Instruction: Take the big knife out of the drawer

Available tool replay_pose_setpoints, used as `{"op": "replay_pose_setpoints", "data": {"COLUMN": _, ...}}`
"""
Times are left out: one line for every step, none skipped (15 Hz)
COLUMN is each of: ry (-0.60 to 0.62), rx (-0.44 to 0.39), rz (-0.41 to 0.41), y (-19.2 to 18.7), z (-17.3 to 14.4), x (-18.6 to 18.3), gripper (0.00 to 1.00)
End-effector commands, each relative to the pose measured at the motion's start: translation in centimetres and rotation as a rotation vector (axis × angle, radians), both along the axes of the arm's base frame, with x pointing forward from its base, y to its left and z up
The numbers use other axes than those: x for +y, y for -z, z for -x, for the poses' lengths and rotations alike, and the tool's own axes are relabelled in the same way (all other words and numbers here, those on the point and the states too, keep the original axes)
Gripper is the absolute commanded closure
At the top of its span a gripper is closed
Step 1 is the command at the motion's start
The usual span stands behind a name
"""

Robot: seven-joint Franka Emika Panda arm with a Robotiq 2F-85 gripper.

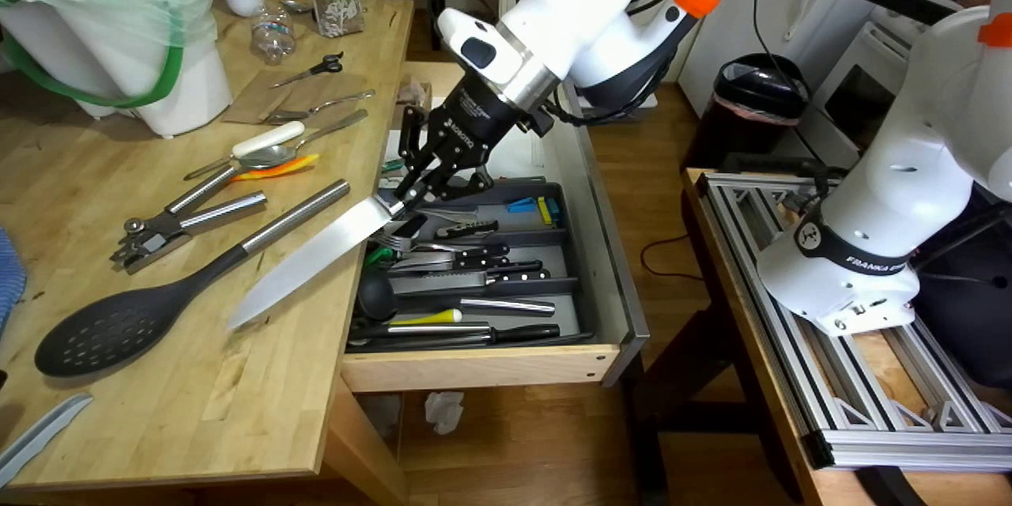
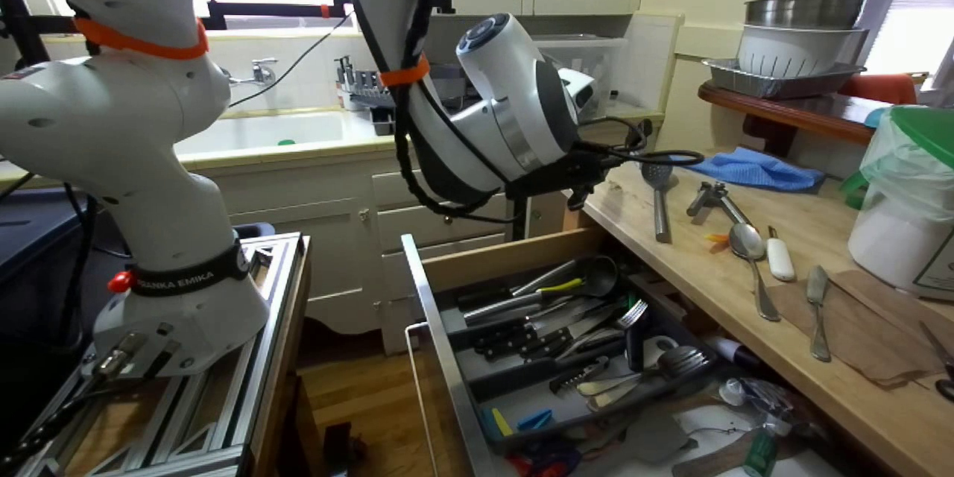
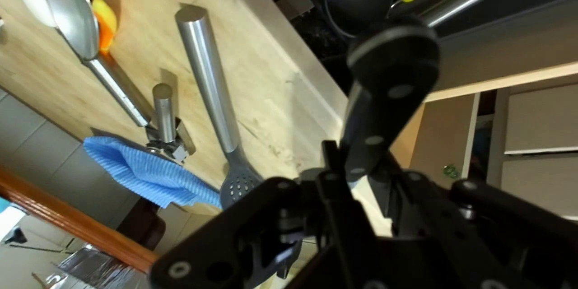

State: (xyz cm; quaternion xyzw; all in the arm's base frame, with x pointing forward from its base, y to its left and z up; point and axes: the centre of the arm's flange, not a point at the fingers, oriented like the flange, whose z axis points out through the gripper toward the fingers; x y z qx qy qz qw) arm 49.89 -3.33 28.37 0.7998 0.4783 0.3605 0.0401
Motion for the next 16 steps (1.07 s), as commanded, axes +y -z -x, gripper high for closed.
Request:
{"op": "replay_pose_setpoints", "data": {"ry": -0.052, "rx": -0.004, "rz": -0.004, "y": 2.3, "z": -0.2, "x": 0.7, "gripper": 0.95}}
{"op": "replay_pose_setpoints", "data": {"ry": -0.06, "rx": -0.002, "rz": -0.001, "y": 2.6, "z": -0.2, "x": 0.8, "gripper": 0.95}}
{"op": "replay_pose_setpoints", "data": {"ry": -0.069, "rx": -0.002, "rz": 0.002, "y": 2.7, "z": -0.2, "x": 0.9, "gripper": 0.95}}
{"op": "replay_pose_setpoints", "data": {"ry": -0.076, "rx": -0.007, "rz": 0.008, "y": 2.8, "z": -0.3, "x": 1.0, "gripper": 0.95}}
{"op": "replay_pose_setpoints", "data": {"ry": -0.083, "rx": -0.008, "rz": 0.011, "y": 2.8, "z": -0.4, "x": 1.1, "gripper": 0.95}}
{"op": "replay_pose_setpoints", "data": {"ry": -0.088, "rx": -0.014, "rz": 0.015, "y": 2.7, "z": -0.5, "x": 1.2, "gripper": 0.95}}
{"op": "replay_pose_setpoints", "data": {"ry": -0.094, "rx": -0.017, "rz": 0.019, "y": 2.6, "z": -0.8, "x": 1.3, "gripper": 0.95}}
{"op": "replay_pose_setpoints", "data": {"ry": -0.1, "rx": -0.02, "rz": 0.024, "y": 2.6, "z": -1.1, "x": 1.4, "gripper": 0.95}}
{"op": "replay_pose_setpoints", "data": {"ry": -0.107, "rx": -0.023, "rz": 0.027, "y": 2.5, "z": -1.5, "x": 1.5, "gripper": 0.95}}
{"op": "replay_pose_setpoints", "data": {"ry": -0.113, "rx": -0.027, "rz": 0.029, "y": 2.5, "z": -2.0, "x": 1.5, "gripper": 0.95}}
{"op": "replay_pose_setpoints", "data": {"ry": -0.119, "rx": -0.03, "rz": 0.029, "y": 2.5, "z": -2.4, "x": 1.6, "gripper": 0.95}}
{"op": "replay_pose_setpoints", "data": {"ry": -0.125, "rx": -0.037, "rz": 0.029, "y": 2.5, "z": -2.9, "x": 1.6, "gripper": 0.95}}
{"op": "replay_pose_setpoints", "data": {"ry": -0.13, "rx": -0.045, "rz": 0.028, "y": 2.5, "z": -3.3, "x": 1.7, "gripper": 0.95}}
{"op": "replay_pose_setpoints", "data": {"ry": -0.135, "rx": -0.05, "rz": 0.026, "y": 2.5, "z": -3.8, "x": 1.9, "gripper": 0.95}}
{"op": "replay_pose_setpoints", "data": {"ry": -0.142, "rx": -0.057, "rz": 0.026, "y": 2.6, "z": -4.3, "x": 2.0, "gripper": 0.95}}
{"op": "replay_pose_setpoints", "data": {"ry": -0.148, "rx": -0.065, "rz": 0.022, "y": 2.6, "z": -4.8, "x": 2.1, "gripper": 0.95}}
